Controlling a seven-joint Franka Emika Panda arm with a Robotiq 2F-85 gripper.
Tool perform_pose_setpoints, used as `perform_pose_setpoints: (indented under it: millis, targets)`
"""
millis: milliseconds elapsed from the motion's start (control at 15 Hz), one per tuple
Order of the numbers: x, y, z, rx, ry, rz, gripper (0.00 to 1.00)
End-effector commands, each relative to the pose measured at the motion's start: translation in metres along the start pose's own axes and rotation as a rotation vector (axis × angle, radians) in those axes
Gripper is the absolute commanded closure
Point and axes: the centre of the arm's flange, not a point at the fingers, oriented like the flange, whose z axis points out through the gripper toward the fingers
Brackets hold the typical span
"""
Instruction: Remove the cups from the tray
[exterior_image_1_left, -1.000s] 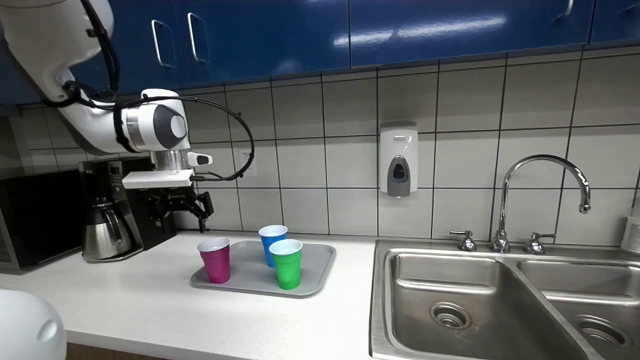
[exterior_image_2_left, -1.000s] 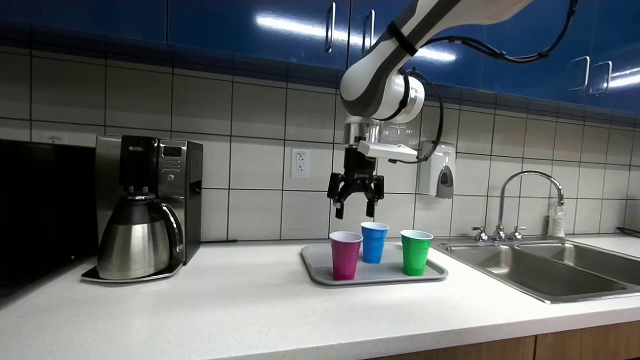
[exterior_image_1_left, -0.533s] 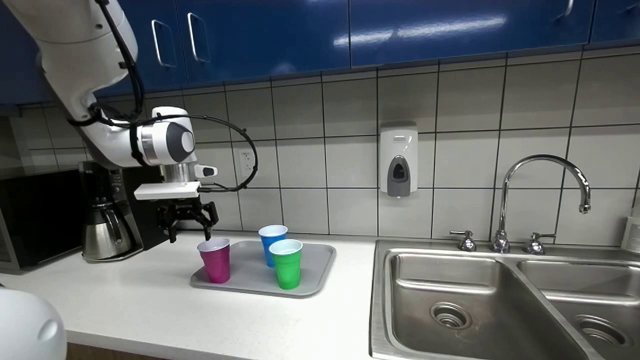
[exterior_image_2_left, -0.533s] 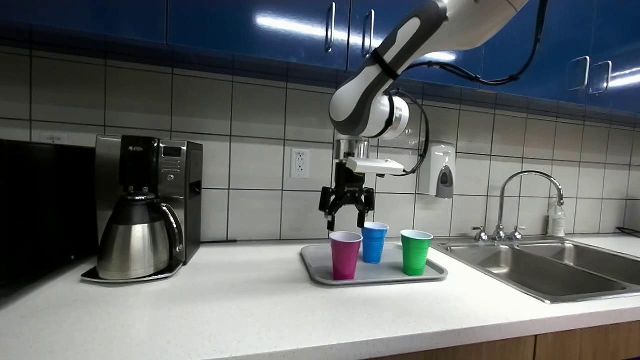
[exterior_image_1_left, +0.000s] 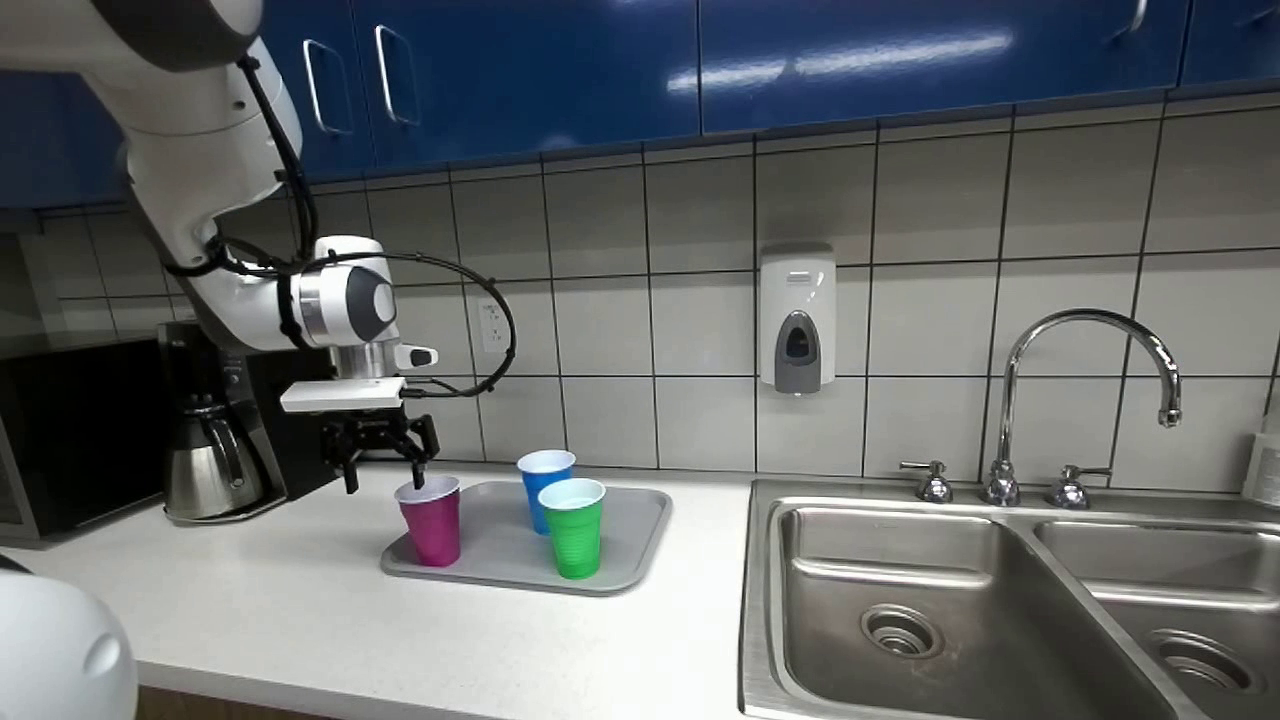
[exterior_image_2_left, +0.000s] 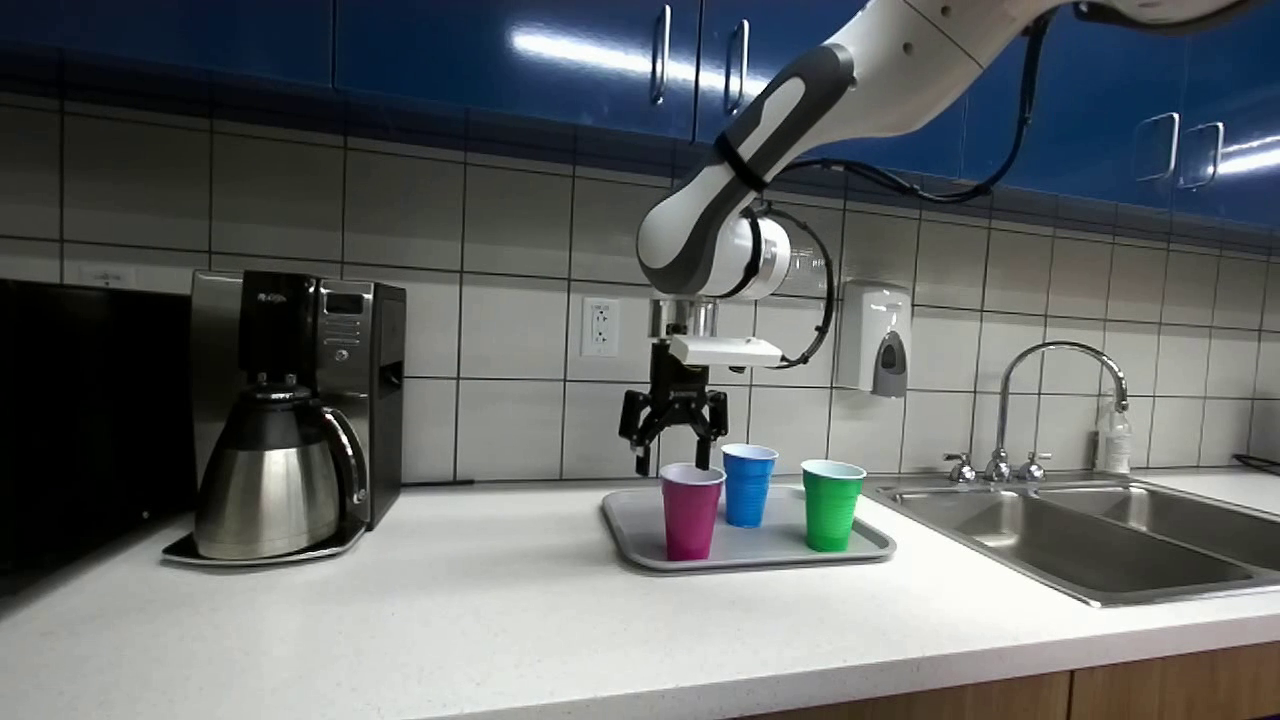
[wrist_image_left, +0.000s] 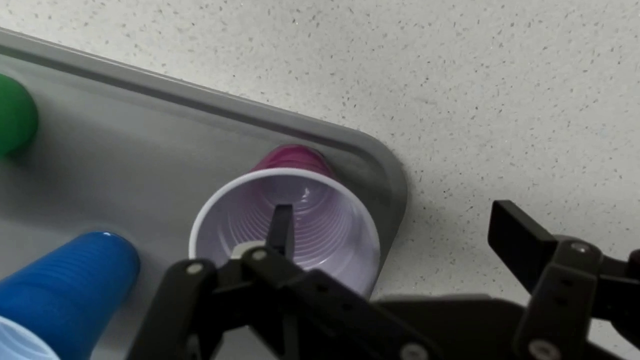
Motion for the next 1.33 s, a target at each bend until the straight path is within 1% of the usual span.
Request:
perform_pose_setpoints:
  millis: [0,333,733,800,867,933,1000,1267]
  targets:
    - [0.019,-0.007,0.006,-0.029,-0.002,0.011,0.00]
    - [0.022,-0.013,0.020,-0.039,-0.017,0.009,0.00]
    - [0.024,-0.010,0.030,-0.042,-0.029,0.021,0.00]
    - [0.024,-0.009,0.031,-0.042,-0.030,0.023,0.25]
    - [0.024,-0.008,0.032,-0.043,-0.031,0.023,0.26]
    - [0.024,-0.008,0.031,-0.043,-0.030,0.023,0.32]
    - [0.024,-0.007,0.031,-0.043,-0.029,0.024,0.42]
    - [0.024,-0.006,0.028,-0.047,-0.024,0.023,0.73]
